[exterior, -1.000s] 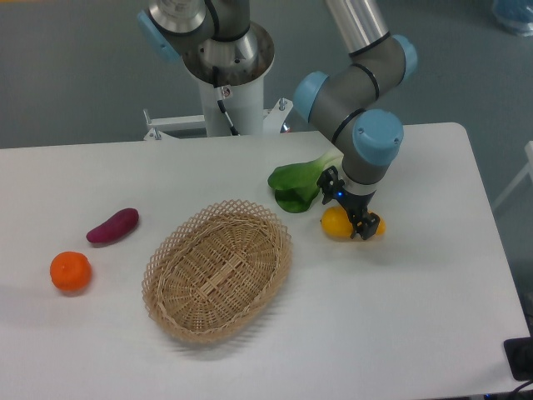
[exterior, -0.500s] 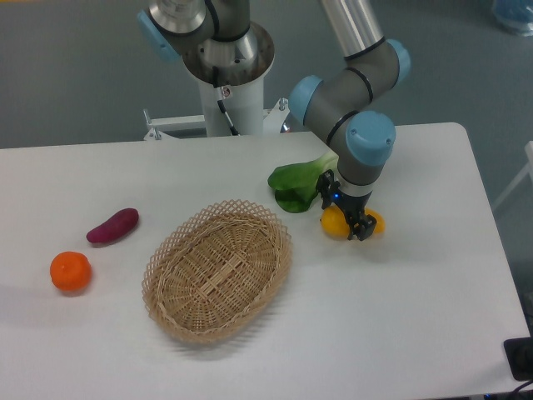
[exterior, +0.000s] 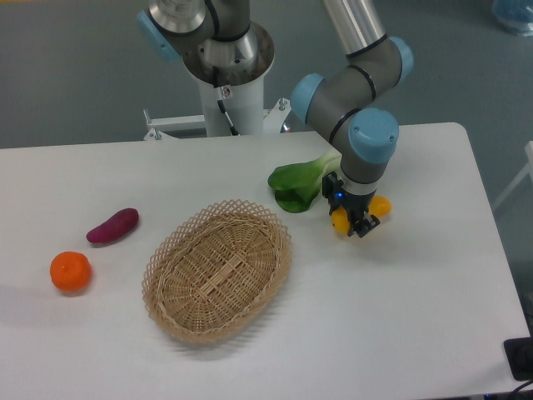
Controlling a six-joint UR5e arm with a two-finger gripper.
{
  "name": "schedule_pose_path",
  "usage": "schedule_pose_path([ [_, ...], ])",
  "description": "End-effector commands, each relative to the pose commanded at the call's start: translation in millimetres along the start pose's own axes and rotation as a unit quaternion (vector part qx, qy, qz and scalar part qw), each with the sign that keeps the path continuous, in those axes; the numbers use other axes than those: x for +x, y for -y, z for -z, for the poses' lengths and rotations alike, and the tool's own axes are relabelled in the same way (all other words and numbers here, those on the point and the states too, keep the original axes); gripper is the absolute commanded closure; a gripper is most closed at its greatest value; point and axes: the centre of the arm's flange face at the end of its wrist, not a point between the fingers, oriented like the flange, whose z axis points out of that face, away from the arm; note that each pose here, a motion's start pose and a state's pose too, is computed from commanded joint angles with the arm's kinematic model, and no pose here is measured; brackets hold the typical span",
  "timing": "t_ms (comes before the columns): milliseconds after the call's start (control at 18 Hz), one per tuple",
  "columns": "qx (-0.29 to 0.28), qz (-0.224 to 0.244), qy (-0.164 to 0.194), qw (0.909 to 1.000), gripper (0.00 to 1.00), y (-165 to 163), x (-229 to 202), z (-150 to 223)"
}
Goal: Pick up the mango from the table
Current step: 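Lift the grasped mango up off the table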
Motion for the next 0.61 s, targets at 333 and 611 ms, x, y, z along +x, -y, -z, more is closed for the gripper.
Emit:
schedule_pose_path([
  [333, 0.001, 0.046, -0.008, 0.9989, 0.49, -0.2, -20.6, 26.8],
  [611, 0.001, 0.064, 0.007, 0.9979, 0.48, -1.0, -34.3, 45.6],
])
